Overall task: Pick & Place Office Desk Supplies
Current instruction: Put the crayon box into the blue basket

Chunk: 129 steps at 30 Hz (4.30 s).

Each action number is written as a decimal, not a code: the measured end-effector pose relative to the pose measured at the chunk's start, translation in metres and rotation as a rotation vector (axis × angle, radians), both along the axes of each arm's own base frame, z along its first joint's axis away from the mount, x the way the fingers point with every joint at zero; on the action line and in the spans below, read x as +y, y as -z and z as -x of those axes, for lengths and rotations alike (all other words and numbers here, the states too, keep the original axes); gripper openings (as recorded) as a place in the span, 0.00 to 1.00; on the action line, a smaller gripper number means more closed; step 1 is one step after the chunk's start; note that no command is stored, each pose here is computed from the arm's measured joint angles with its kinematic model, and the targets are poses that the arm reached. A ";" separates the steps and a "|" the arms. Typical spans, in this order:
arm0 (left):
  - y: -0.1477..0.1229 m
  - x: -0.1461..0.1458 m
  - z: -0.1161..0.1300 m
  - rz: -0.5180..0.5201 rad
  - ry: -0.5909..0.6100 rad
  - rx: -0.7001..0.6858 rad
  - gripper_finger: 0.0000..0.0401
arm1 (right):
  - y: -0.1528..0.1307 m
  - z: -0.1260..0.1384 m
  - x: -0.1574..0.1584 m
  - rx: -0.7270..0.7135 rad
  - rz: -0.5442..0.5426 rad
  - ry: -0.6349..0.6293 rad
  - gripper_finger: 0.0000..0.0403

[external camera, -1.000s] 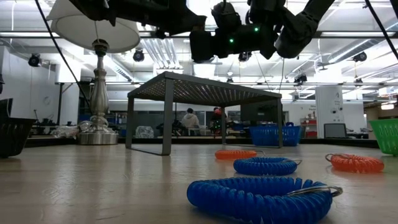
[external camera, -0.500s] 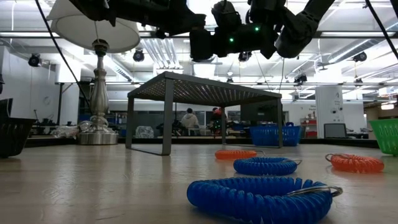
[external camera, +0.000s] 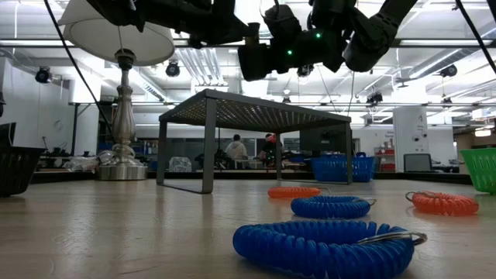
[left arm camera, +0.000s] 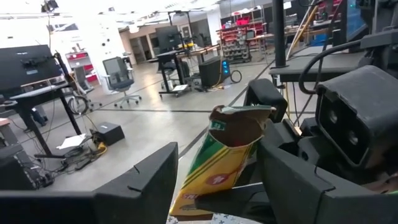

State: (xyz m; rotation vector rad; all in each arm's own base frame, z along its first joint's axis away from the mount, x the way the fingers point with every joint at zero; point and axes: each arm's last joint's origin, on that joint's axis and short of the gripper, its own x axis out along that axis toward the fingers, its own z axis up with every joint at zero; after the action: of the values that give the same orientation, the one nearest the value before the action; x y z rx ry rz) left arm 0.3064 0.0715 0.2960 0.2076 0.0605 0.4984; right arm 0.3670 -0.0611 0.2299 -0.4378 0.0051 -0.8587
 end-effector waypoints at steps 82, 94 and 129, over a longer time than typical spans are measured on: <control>0.008 -0.002 0.000 0.066 0.037 0.058 0.55 | -0.097 0.157 -0.051 0.115 -0.646 0.222 0.09; 0.010 -0.002 0.000 0.073 0.029 0.081 0.55 | -0.081 0.175 -0.112 0.175 -0.909 0.314 0.09; 0.013 -0.002 0.001 0.080 0.028 0.111 0.55 | 0.024 0.163 -0.178 0.541 -1.385 0.444 0.09</control>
State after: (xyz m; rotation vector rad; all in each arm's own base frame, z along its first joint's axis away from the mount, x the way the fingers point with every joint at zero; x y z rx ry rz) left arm 0.3059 0.0695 0.2827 0.1579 0.1852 0.4550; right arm 0.2042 -0.2392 0.2058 0.6807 1.1641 -0.9414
